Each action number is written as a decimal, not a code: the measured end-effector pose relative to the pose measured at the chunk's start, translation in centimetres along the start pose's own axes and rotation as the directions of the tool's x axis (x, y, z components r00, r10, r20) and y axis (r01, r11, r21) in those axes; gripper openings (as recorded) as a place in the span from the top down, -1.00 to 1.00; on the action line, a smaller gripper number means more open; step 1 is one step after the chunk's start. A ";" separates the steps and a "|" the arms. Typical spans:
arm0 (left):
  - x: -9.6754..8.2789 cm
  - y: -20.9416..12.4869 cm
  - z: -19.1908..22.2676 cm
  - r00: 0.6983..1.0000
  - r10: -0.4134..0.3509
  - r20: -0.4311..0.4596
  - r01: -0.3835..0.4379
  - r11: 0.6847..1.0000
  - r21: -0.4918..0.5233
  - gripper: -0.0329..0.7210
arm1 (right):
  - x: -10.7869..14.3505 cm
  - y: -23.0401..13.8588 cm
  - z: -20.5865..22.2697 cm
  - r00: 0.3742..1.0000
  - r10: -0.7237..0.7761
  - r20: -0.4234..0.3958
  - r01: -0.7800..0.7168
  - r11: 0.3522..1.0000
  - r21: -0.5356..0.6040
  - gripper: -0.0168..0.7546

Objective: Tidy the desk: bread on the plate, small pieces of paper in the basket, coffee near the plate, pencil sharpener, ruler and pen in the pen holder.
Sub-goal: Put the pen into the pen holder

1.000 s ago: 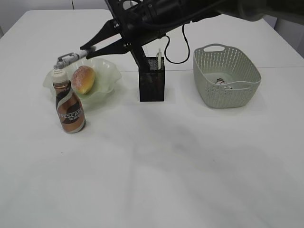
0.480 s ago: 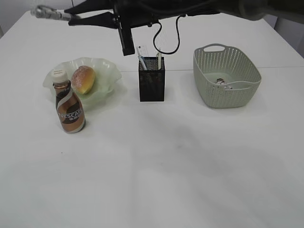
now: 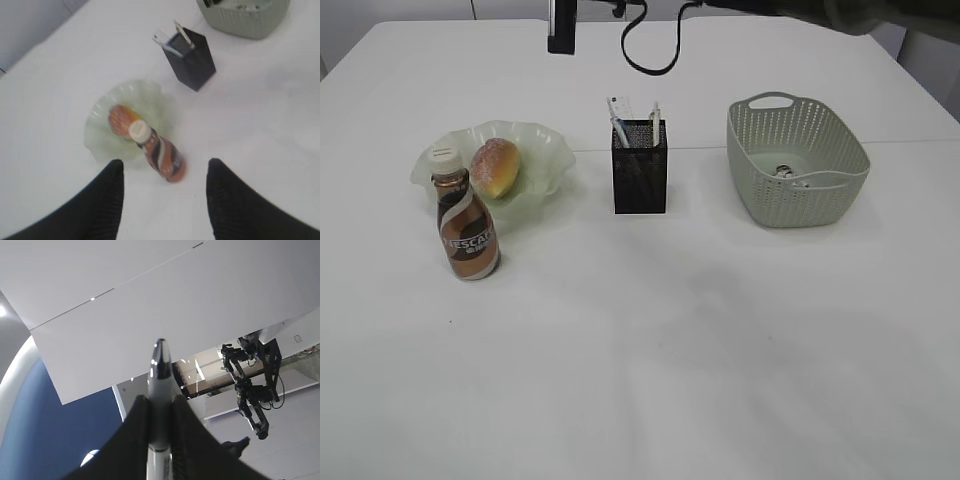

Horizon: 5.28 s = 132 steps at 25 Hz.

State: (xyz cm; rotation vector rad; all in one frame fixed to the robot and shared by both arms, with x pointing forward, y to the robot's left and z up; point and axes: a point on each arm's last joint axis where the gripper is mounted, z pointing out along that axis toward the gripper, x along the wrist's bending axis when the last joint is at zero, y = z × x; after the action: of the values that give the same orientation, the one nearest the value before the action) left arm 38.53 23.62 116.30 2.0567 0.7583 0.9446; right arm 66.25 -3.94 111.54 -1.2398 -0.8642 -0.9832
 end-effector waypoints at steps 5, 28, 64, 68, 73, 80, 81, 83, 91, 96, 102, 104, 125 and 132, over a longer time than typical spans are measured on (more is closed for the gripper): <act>0.8 1.4 0.5 0.996 0.008 -0.085 -0.020 0.989 -0.144 -0.10 | 1.1 -0.5 0.1 0.999 -0.039 -0.014 0.039 0.999 0.010 0.75; 2.1 3.7 5.6 0.980 -0.061 -0.189 -0.014 0.927 -0.374 0.02 | 3.9 -2.1 0.3 0.997 -0.052 -0.049 0.054 0.998 0.042 0.75; -1.6 5.1 10.3 0.960 0.006 -0.279 -0.213 0.659 -0.722 0.10 | 4.3 -1.6 -0.8 0.998 0.028 -0.055 -0.026 0.999 0.022 0.74; -1.9 5.0 11.5 0.958 -0.006 -0.288 -0.221 0.626 -0.748 0.10 | 4.3 -1.6 -0.8 0.998 0.028 -0.055 -0.026 0.999 0.023 0.74; -1.9 5.0 11.8 0.956 -0.017 -0.294 -0.225 0.605 -0.764 0.10 | 4.3 -1.6 -0.8 0.998 0.030 -0.054 -0.028 0.999 0.023 0.73; -2.0 4.9 12.2 0.955 -0.018 -0.297 -0.228 0.598 -0.769 0.10 | 4.3 -1.6 -0.8 0.998 0.030 -0.054 -0.028 0.999 0.023 0.73; -2.0 4.9 12.3 0.955 -0.018 -0.297 -0.228 0.597 -0.769 0.10 | 4.3 -1.5 -0.9 0.998 0.029 -0.055 -0.028 0.999 0.022 0.73; -2.1 4.9 12.4 0.953 -0.021 -0.301 -0.232 0.588 -0.775 0.10 | 4.3 -1.5 -0.9 0.998 0.029 -0.055 -0.028 0.999 0.022 0.73; -1.7 5.0 12.7 0.942 -0.055 -0.332 -0.243 0.570 -0.785 0.10 | 4.3 -1.5 -0.9 0.998 0.029 -0.055 -0.028 0.999 0.022 0.72; -1.3 4.7 12.9 0.936 -0.064 -0.347 -0.250 0.573 -0.780 0.10 | 4.3 -1.5 -0.9 0.998 0.029 -0.055 -0.028 0.999 0.022 0.72; -1.3 4.6 13.4 0.932 -0.072 -0.355 -0.256 0.561 -0.787 0.10 | 4.3 -1.5 -0.9 0.998 0.029 -0.055 -0.028 0.999 0.022 0.72; -1.3 4.6 13.4 0.930 -0.078 -0.358 -0.260 0.549 -0.794 0.10 | 4.3 -1.5 -0.9 0.998 0.027 -0.055 -0.026 0.999 0.021 0.72; -1.2 5.2 14.8 0.929 -0.084 -0.361 -0.262 0.541 -0.799 0.10 | 4.3 -1.5 -0.9 0.998 0.024 -0.055 -0.023 1.000 0.021 0.72; -1.2 5.3 14.8 0.929 -0.080 -0.361 -0.264 0.540 -0.799 0.33 | 4.3 -1.5 -0.9 0.998 0.019 -0.055 -0.018 1.000 0.021 0.72</act>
State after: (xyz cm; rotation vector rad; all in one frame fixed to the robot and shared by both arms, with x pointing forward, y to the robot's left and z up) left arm 50.85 14.31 113.34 1.0594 0.2333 1.4248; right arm 66.33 -5.44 115.93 -1.1958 -0.8161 -0.9872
